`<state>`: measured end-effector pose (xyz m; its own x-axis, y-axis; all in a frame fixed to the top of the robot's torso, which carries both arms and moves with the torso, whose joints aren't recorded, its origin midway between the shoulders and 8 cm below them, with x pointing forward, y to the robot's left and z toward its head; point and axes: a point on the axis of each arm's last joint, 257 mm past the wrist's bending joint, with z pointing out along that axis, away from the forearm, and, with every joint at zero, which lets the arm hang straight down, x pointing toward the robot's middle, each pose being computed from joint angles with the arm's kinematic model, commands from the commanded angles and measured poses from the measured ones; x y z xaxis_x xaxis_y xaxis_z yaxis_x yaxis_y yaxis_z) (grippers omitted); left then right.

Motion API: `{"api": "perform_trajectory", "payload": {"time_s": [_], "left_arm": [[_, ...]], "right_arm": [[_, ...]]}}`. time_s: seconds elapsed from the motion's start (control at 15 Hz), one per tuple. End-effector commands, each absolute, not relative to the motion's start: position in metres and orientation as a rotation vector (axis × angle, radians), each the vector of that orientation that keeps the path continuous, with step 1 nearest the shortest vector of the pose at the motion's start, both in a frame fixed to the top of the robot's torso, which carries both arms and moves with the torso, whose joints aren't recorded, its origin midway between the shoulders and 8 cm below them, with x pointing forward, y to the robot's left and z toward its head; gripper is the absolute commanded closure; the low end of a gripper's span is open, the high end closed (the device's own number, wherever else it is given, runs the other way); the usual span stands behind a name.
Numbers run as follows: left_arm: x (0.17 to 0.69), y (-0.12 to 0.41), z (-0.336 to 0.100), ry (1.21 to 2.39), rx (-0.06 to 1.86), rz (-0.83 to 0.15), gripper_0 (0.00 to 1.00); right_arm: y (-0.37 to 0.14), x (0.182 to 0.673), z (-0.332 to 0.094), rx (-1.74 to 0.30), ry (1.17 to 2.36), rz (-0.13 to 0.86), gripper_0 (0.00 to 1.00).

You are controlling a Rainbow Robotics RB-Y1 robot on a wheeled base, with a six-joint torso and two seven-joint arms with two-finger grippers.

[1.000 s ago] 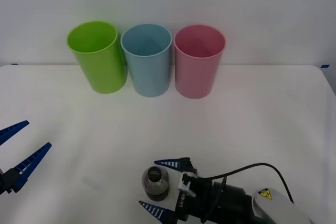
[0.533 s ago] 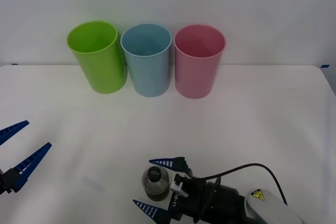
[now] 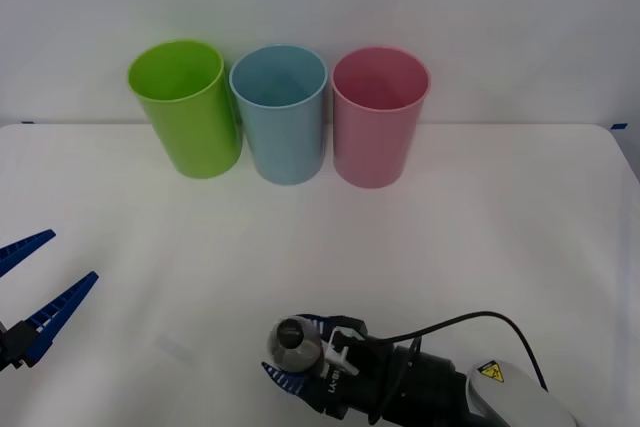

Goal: Grasp the object on the table and drop it into the matching bin: aluminum can to the light blue bin, PET bottle to the pink bin.

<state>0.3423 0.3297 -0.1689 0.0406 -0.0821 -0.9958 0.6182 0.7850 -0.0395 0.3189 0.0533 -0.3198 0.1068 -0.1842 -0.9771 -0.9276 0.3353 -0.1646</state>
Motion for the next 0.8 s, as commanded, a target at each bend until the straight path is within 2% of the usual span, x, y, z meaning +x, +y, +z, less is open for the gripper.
{"api": "perform_trajectory", "payload": {"time_s": [0.07,0.4,0.8], "left_arm": [[0.342,0.33,-0.169,1.441,0.465,-0.567,0.0],[0.342,0.33,-0.169,1.441,0.465,-0.567,0.0],[0.342,0.33,-0.169,1.441,0.465,-0.567,0.0]], "right_arm": [[0.053,0.32,-0.32,-1.115,1.371,0.757,1.0],[0.051,0.321,-0.309,-1.087,1.361,0.77,1.0],[0.009,0.331,-0.269,-0.989,1.347,0.695,1.0]]}}
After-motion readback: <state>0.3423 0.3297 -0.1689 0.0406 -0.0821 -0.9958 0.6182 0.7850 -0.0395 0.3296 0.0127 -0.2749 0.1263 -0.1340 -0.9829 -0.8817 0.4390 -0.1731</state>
